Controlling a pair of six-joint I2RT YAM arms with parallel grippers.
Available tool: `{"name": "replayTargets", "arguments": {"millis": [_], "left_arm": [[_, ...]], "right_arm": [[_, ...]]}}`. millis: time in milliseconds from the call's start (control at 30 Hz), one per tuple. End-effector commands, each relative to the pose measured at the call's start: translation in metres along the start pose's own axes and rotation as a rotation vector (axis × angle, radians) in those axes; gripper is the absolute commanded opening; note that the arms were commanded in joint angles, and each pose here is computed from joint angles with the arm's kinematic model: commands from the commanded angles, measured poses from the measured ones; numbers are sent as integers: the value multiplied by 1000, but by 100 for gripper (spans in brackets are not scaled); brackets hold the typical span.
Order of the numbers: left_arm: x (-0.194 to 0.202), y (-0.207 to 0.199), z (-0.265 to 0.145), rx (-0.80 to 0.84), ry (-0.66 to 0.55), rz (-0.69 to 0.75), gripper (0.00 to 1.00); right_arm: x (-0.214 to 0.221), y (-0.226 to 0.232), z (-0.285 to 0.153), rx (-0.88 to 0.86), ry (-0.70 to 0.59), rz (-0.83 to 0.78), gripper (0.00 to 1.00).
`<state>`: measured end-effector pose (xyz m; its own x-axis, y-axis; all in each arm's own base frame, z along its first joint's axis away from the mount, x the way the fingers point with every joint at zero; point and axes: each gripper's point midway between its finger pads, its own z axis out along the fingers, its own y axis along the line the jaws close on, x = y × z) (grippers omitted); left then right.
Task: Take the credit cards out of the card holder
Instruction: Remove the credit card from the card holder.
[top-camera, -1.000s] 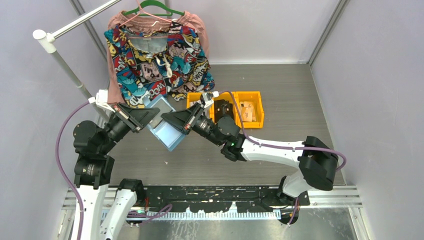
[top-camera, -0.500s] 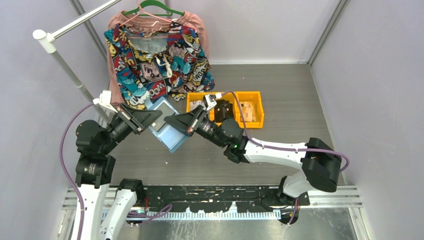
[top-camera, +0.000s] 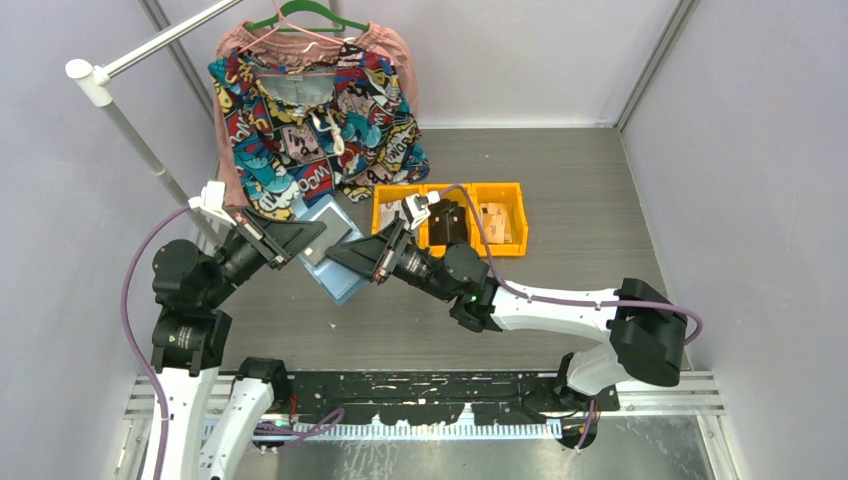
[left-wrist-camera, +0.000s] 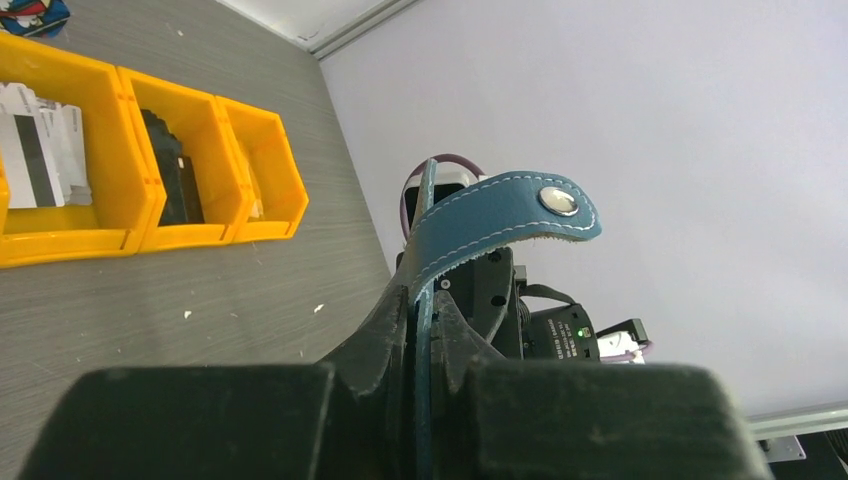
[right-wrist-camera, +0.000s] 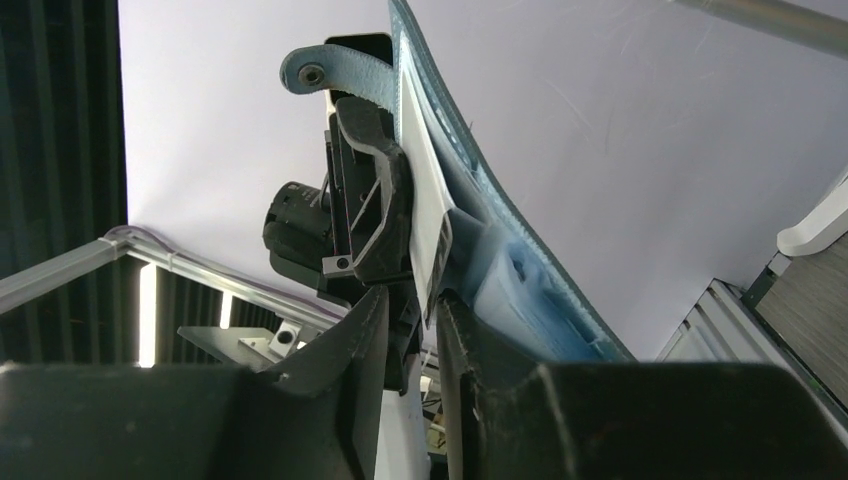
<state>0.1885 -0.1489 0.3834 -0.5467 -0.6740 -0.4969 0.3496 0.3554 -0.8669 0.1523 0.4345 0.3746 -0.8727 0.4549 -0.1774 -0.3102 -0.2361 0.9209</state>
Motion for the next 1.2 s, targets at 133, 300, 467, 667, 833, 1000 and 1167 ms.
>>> {"name": "replayTargets", "arguments": {"millis": [133,300,467,667,833,1000,1167], "left_arm": [[-9,-23,-3,67,-29,28,0],[-11,-23,-2,59,-37,31,0],[-14,-23,-2,46,-53,36,0],[-18,-24,-2,43,-65,43,1],[-19,-25,-2,44,-69,45,2],[-20,-25,-2,42,-79,53,1],[-29,-19,-4,4,-125,183,0]], "right_arm": [[-3,45,-1,-154,-14,-18,22],[-5,44,-6,-162,-29,-19,2],[-3,40,-13,-143,-30,-32,1],[-3,27,-22,-104,-51,-25,1],[0,23,-25,-89,-46,-26,1],[4,20,-29,-80,-36,-25,1],[-4,20,-45,-47,-68,-55,1]]}}
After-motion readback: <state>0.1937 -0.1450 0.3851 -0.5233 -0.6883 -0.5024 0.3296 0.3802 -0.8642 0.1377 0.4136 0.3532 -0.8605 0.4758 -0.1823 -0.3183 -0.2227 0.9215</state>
